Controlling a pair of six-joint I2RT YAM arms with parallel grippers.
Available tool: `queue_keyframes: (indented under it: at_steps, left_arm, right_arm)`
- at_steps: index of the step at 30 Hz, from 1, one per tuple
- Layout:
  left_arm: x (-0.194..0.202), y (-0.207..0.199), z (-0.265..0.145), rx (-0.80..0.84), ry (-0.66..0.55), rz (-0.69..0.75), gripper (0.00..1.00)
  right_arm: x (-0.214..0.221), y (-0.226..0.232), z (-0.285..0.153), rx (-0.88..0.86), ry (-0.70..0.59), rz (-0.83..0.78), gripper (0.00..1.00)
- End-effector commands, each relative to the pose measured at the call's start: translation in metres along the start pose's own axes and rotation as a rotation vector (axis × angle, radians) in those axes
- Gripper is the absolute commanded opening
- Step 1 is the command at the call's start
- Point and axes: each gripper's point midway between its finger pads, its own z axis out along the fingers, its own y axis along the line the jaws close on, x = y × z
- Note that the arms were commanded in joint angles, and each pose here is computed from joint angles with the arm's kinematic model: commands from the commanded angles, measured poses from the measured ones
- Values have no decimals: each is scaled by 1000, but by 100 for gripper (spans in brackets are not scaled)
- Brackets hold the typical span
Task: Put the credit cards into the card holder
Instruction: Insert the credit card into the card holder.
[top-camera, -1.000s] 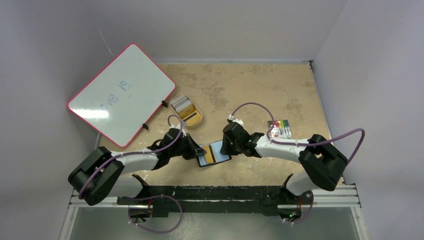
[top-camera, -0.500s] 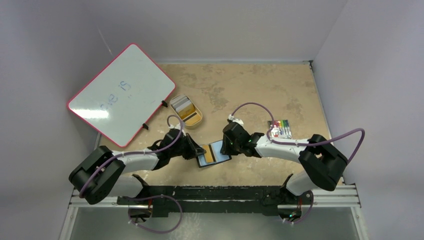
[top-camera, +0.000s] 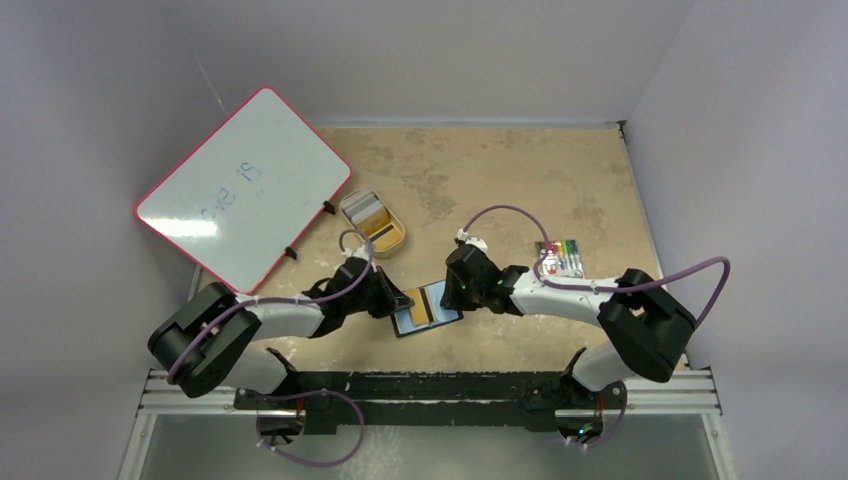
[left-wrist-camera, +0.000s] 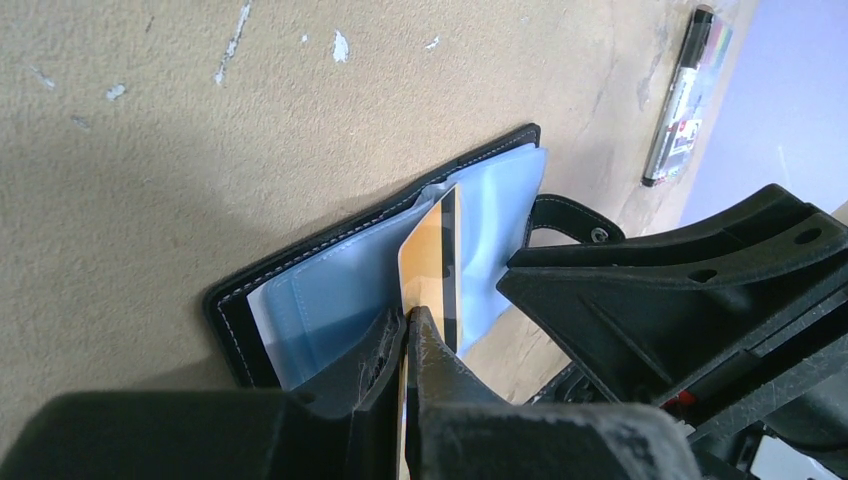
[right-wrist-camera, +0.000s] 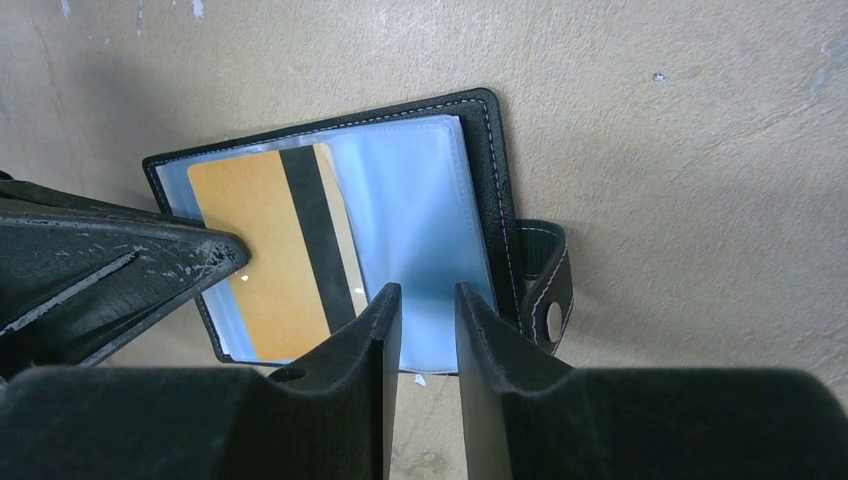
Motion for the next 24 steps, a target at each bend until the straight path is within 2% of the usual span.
queue_keyframes:
  at_steps: [1,5,12,20,24]
  left_arm:
    - [-5,12,-1,-108,-19,81,0]
    - [-3,11,-10,-150,0,119,0]
    - [9,15,-14,-182,111,223,0]
    - [12,10,-12,-174,146,255,0]
    - [7,17,-7,-210,123,256,0]
  right_arm:
    - [6,-10,-2,29,10,13,29]
    - [7,-10,-3,29,13,12,29]
    - [6,-11,-3,32,9,10,29]
    - [1,-12,-3,40,-15,12,29]
    - [1,-12,-4,36,-20,14,29]
